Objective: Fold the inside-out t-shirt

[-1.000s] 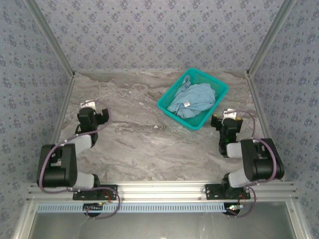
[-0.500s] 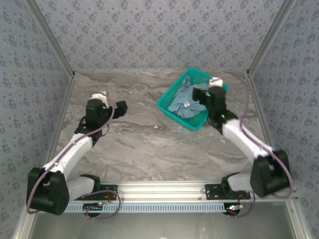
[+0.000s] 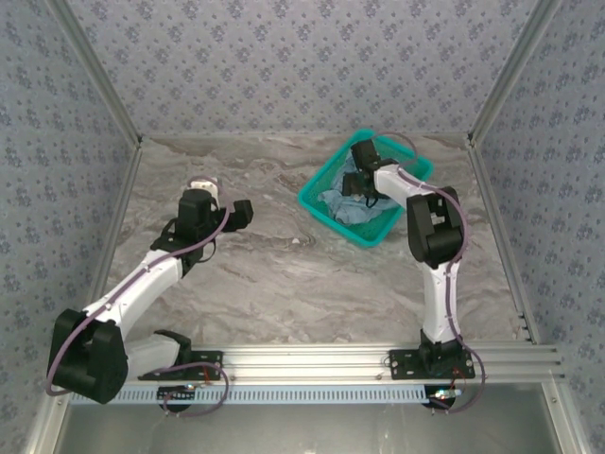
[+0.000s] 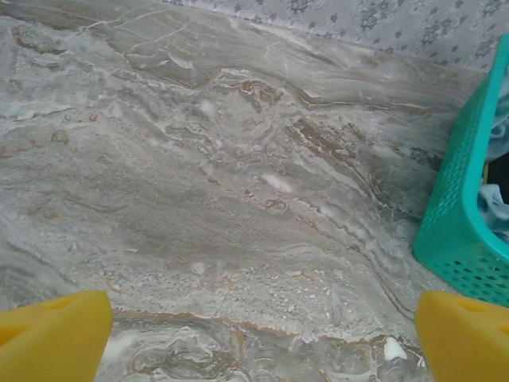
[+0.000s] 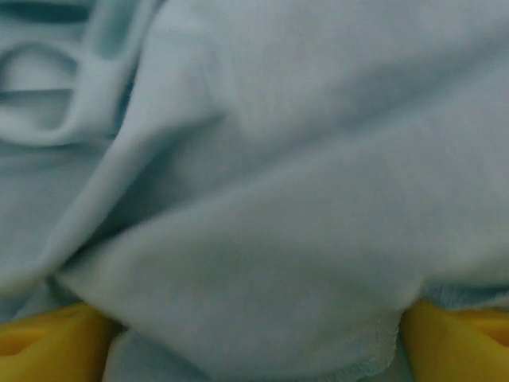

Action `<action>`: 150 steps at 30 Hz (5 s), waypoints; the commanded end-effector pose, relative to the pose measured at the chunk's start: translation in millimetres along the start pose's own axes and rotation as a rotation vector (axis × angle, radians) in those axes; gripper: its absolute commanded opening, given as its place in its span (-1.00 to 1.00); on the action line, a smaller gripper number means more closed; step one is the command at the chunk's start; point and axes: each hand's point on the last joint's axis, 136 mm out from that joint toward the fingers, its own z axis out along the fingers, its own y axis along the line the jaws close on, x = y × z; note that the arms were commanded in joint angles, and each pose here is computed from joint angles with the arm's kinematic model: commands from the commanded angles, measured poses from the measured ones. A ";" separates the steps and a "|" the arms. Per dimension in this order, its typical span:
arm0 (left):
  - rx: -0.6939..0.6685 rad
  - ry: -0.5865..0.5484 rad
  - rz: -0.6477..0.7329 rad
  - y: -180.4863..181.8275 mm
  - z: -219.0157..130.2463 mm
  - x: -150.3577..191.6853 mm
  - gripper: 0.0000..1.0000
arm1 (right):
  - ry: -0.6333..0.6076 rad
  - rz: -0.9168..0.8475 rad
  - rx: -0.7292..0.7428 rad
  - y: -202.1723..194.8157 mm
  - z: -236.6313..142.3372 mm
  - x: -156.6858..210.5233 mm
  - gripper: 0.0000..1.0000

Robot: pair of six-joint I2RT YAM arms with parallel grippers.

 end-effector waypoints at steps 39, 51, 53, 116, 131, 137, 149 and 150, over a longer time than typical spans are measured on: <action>-0.472 -0.550 -0.282 121.0 -183.7 -44.6 0.95 | -0.302 -0.479 -0.899 297.9 -290.9 15.1 -0.35; 0.147 -0.148 -0.053 -26.4 -60.2 -2.4 0.94 | -0.195 -0.407 -0.284 73.6 -236.1 58.5 0.54; 0.216 -0.081 0.064 -62.1 -41.9 17.1 0.94 | -0.114 -0.399 -0.219 45.1 -218.7 81.3 0.54; -0.113 0.104 0.181 -33.0 16.4 75.0 0.95 | -0.010 0.003 0.100 -112.3 -43.4 -54.3 -0.23; -0.209 0.150 0.127 9.3 15.8 68.6 0.95 | 0.046 -0.223 0.324 -153.4 -69.7 -46.1 -0.17; -0.243 0.261 0.045 42.8 14.5 82.4 0.95 | -0.168 -0.348 0.222 -67.2 -128.0 -52.1 0.39; -0.116 0.355 0.078 8.8 19.2 99.0 0.59 | 0.001 -0.386 -0.244 77.9 -101.6 70.8 0.44; -0.120 0.371 0.088 8.4 22.8 102.1 0.53 | 0.017 -0.381 -0.246 78.6 -95.3 72.2 0.44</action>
